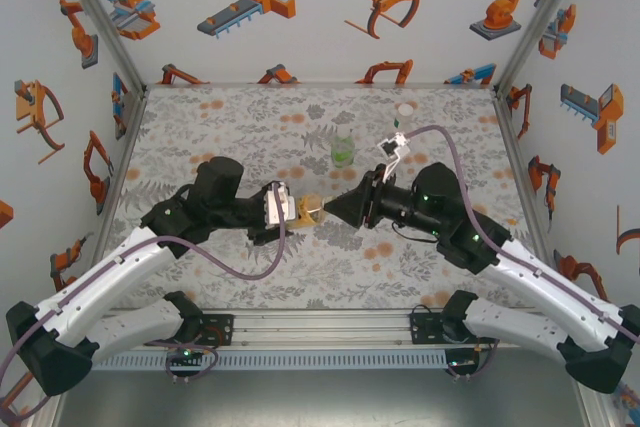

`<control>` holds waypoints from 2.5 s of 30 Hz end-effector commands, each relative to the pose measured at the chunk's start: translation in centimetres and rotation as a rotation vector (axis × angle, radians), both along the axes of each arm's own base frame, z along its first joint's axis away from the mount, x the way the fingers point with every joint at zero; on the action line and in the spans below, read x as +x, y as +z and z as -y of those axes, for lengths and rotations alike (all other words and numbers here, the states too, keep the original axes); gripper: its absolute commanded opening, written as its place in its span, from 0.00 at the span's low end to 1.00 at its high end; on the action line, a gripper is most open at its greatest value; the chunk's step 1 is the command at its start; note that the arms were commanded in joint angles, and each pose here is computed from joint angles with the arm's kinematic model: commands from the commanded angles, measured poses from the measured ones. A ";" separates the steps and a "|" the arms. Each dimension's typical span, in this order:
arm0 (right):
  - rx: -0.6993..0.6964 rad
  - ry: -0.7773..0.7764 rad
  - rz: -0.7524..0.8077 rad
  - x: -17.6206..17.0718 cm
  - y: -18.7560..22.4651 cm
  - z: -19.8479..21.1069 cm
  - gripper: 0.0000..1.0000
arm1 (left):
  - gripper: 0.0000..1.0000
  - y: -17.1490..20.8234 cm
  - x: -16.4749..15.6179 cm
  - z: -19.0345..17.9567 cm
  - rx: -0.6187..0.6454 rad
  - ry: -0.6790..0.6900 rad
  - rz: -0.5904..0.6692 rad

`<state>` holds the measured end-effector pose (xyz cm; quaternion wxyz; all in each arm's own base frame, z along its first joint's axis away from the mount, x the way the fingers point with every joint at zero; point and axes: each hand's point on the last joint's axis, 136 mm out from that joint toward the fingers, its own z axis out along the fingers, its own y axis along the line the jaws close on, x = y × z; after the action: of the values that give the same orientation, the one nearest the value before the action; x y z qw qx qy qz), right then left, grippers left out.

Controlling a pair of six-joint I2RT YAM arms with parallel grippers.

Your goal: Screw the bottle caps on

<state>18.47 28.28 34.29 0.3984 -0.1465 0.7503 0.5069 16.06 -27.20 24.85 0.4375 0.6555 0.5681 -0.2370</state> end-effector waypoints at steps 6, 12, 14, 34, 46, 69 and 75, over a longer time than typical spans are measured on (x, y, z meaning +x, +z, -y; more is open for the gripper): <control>0.138 -0.146 -0.257 2.0 0.7 -0.3 0.00 | 0.00 1.9 -1.4 1.3 -0.076 -0.102 0.029; 0.102 -0.146 -0.221 1.9 1.2 0.0 0.04 | 0.00 2.0 -1.4 1.2 -0.078 -0.100 0.029; 0.092 -0.130 -0.180 1.8 1.7 0.0 0.16 | 0.00 1.9 -1.4 1.2 -0.077 -0.101 0.029; -0.024 0.192 0.738 -5.4 8.0 1.8 0.53 | 0.00 2.2 -2.6 1.4 -0.094 -0.163 0.002; -0.216 0.595 0.995 -10.4 5.6 1.0 0.52 | 0.00 2.3 -3.2 1.5 -0.102 -0.198 -0.016; -0.306 0.628 1.000 -8.8 4.7 -0.4 0.45 | 0.00 2.2 -4.1 1.5 -0.098 -0.244 -0.047; -0.297 0.633 1.004 -8.7 4.8 -0.7 0.44 | 0.00 2.2 -4.1 1.5 -0.094 -0.238 -0.048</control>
<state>10.28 28.81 37.12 0.4862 -0.6331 0.4870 0.3545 12.38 -28.54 25.62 0.4139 0.6857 0.5034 -0.3241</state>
